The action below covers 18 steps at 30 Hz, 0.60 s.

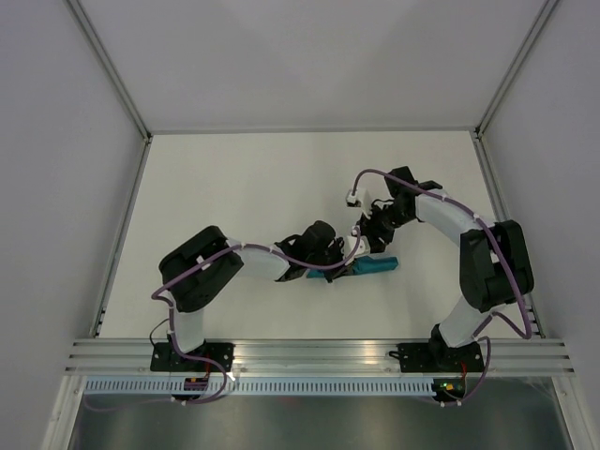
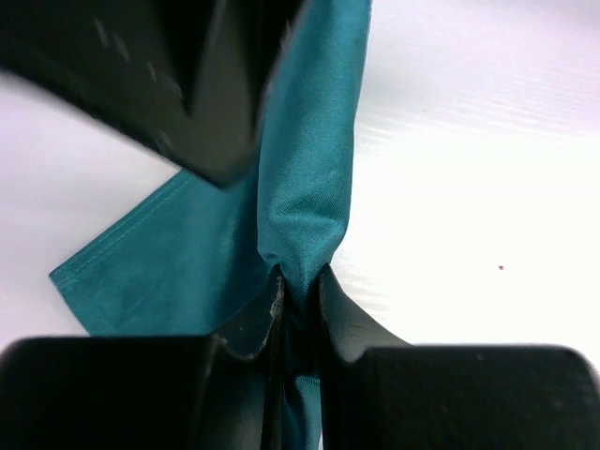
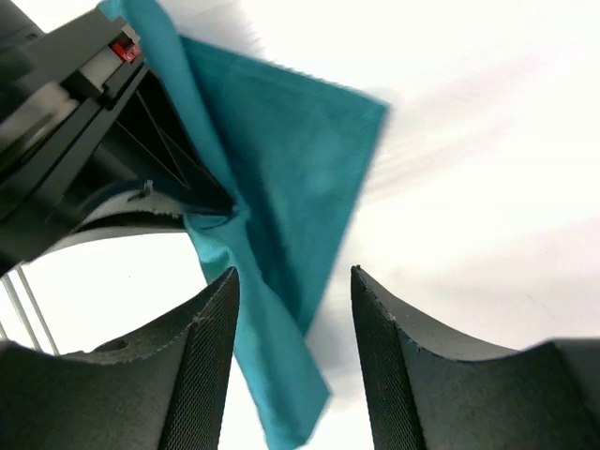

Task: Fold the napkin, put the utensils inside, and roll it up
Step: Roll the napkin with the utensil

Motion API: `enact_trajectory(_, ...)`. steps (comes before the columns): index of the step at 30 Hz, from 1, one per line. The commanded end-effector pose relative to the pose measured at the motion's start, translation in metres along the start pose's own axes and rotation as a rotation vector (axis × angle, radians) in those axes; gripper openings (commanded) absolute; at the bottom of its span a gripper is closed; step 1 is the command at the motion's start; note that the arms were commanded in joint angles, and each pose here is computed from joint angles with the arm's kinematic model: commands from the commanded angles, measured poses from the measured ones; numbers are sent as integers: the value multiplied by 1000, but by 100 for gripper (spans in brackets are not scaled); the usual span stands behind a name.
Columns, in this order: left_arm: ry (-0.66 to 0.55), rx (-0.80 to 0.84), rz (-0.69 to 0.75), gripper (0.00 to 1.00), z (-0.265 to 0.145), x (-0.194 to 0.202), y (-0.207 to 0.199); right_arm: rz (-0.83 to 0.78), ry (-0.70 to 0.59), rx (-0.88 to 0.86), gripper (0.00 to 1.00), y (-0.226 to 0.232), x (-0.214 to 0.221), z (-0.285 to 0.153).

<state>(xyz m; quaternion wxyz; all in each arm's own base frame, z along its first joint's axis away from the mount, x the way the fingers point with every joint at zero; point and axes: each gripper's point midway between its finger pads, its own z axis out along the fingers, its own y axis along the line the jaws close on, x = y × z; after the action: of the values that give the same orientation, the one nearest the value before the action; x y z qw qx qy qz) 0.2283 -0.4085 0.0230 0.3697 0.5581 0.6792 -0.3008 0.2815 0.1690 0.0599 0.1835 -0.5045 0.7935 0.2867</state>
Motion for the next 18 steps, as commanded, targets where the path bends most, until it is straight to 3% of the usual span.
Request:
enact_trajectory(1,257,205,-217,2,-9,79,-50,-26,-111,58,57,-6,-17,-19)
enact_trajectory(11,282,306,-363,2,-18,79,-42,-77,-212,141,59,-3,2,-48)
enact_trajectory(18,296,359,-434,2,-22,74,-35,-262,-270,199,63,23,9,-55)
